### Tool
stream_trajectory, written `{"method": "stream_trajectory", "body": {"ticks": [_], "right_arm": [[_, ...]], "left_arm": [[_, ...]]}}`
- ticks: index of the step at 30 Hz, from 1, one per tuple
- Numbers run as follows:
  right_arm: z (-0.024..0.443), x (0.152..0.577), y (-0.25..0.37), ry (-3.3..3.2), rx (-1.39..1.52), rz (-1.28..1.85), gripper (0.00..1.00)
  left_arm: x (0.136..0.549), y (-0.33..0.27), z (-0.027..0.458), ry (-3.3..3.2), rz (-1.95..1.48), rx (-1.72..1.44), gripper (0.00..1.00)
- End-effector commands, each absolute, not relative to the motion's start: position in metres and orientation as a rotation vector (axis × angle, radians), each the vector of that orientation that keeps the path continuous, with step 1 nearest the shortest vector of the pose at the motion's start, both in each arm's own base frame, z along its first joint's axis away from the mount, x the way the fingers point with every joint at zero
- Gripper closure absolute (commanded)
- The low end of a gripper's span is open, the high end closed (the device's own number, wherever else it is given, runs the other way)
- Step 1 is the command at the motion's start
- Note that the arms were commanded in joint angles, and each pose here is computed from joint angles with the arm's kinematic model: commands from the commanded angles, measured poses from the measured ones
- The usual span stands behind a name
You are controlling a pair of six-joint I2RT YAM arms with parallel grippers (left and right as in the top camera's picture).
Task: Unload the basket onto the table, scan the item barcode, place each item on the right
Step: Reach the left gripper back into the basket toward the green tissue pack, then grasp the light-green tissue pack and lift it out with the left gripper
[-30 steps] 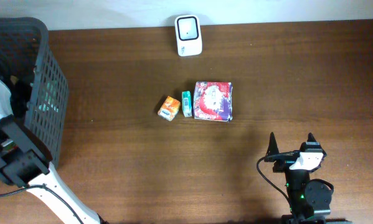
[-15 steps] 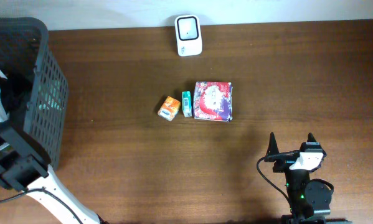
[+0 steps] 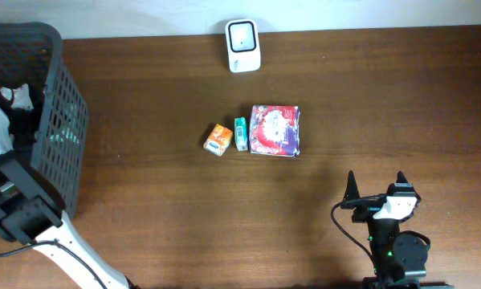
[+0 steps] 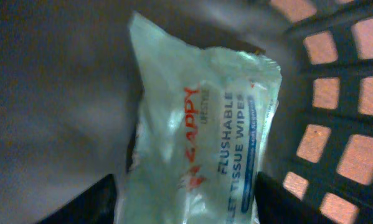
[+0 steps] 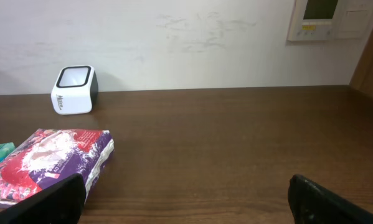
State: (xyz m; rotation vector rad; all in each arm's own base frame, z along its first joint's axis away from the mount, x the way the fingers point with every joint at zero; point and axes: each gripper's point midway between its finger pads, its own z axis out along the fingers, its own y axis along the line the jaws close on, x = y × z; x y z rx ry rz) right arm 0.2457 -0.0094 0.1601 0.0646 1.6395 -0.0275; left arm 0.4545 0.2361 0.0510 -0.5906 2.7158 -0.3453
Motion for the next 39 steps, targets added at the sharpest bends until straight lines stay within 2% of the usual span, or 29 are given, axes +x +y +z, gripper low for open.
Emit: {"method": "stream_trajectory", "body": {"ticks": [1,2,4,5,9,16,21,28,33,39], "right_arm": [[0.156,0.246,-0.011,1.644,0.075,-0.029,0.02],[0.156,0.246,-0.011,1.644,0.075,-0.029,0.02],[0.156,0.246,-0.011,1.644,0.075,-0.029,0.01],[0.156,0.246,-0.011,1.644,0.075,-0.029,0.01],[0.156,0.246,-0.011,1.644,0.075,-0.029,0.01],[0.156,0.246,-0.011,1.644,0.075,-0.029,0.02],[0.156,0.246,-0.011,1.644,0.075,-0.029,0.02],[0.156,0.246,-0.011,1.644,0.075,-0.029,0.01],[0.156,0.246,-0.011,1.644,0.075,-0.029,0.01],[0.156,0.246,-0.011,1.644,0.075,-0.029,0.02]], "left_arm": [[0.452,0.229,0.031,2.744,-0.406,-0.561,0.64],[0.451,0.230,0.031,2.745,-0.407,-0.570,0.83],[0.445,0.233,0.031,2.751,-0.416,-0.596,0.98],[0.442,0.236,0.032,2.751,-0.418,-0.611,1.00],[0.432,0.259,0.062,2.689,-0.413,-0.793,1.00],[0.419,0.268,0.191,2.519,-0.282,-0.748,1.00],[0.401,0.251,0.271,2.379,-0.225,-0.734,1.00],[0.384,0.192,0.367,2.163,-0.416,-0.638,1.00],[0.384,0.151,0.386,2.162,-0.465,-0.528,1.00],[0.403,0.055,0.376,2.285,-0.564,-0.249,1.00]]}}
